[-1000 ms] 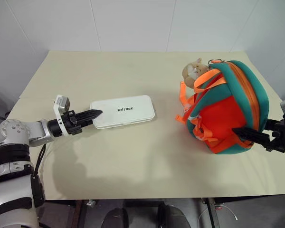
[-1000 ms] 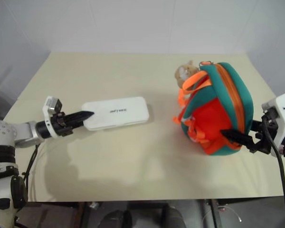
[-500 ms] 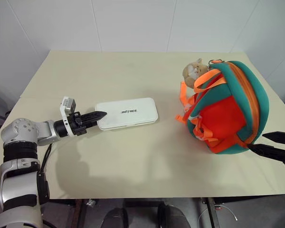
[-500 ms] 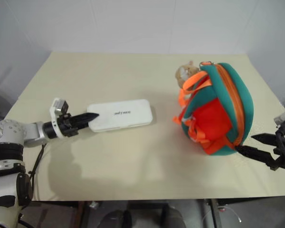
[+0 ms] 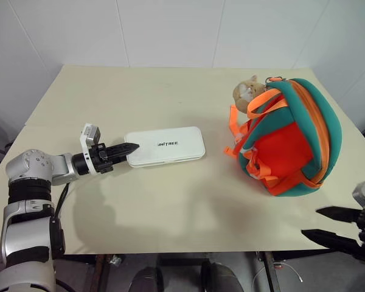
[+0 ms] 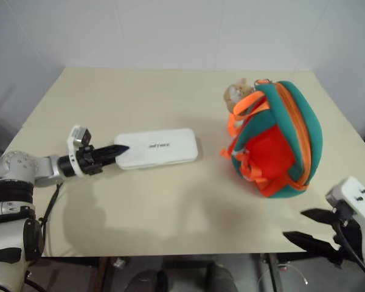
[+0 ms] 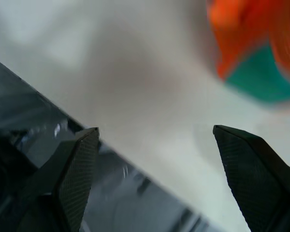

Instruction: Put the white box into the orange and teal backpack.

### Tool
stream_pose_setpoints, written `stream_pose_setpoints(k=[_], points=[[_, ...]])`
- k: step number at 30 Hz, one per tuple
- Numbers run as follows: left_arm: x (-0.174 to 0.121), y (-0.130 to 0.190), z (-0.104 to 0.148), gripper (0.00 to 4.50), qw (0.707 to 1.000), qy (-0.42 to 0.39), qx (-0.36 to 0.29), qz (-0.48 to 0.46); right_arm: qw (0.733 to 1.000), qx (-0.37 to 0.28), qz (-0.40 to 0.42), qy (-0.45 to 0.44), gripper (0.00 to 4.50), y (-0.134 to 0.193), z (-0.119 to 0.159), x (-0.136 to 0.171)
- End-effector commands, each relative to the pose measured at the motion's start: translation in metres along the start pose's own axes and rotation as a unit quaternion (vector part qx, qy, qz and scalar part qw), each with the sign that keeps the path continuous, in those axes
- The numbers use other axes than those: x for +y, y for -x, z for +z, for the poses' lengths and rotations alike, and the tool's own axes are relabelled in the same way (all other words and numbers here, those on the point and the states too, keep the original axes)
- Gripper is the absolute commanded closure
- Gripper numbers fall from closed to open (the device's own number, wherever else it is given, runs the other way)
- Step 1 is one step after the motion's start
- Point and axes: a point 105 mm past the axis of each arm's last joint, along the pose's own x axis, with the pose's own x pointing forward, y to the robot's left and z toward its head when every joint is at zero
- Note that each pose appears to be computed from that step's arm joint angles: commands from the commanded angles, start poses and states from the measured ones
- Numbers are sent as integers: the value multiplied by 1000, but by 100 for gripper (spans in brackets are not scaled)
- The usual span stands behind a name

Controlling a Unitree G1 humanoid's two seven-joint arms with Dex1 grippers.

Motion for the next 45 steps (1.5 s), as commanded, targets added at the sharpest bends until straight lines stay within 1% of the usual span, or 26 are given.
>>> stream_pose_setpoints(k=[1,4,8,10,15,19,22,27,35,40,45], points=[[-12,0,9,324,1000,-18,-8,-21,998,-60,9,7,1,-14,20,4],[-13,0,9,324,1000,-18,-8,-22,994,-111,-10,16,1,-28,39,-2],[-14,2,8,324,1000,-18,-8,-22,989,-145,-35,20,1,-44,52,-8],[-14,2,9,324,1000,-18,-9,-22,987,-153,-41,18,1,-49,55,-11],[-15,4,9,324,1000,-18,-10,-21,981,-184,-61,9,1,-73,63,-17],[-16,6,9,324,1000,-19,-12,-19,969,-226,-98,-7,1,-94,73,-28],[-17,7,9,324,999,-21,-14,-19,962,-251,-109,-20,1,-105,79,-32],[-18,9,8,324,1000,-20,-16,-18,953,-267,-137,-35,1,-119,83,-41],[-19,11,8,324,1000,-20,-19,-15,930,-301,-207,-48,1,-124,92,-61],[-20,13,7,324,1000,-22,-19,-13,902,-324,-280,-52,1,-115,98,-76],[-21,13,7,324,1000,-21,-19,-13,890,-348,-288,-66,1,-115,105,-73]])
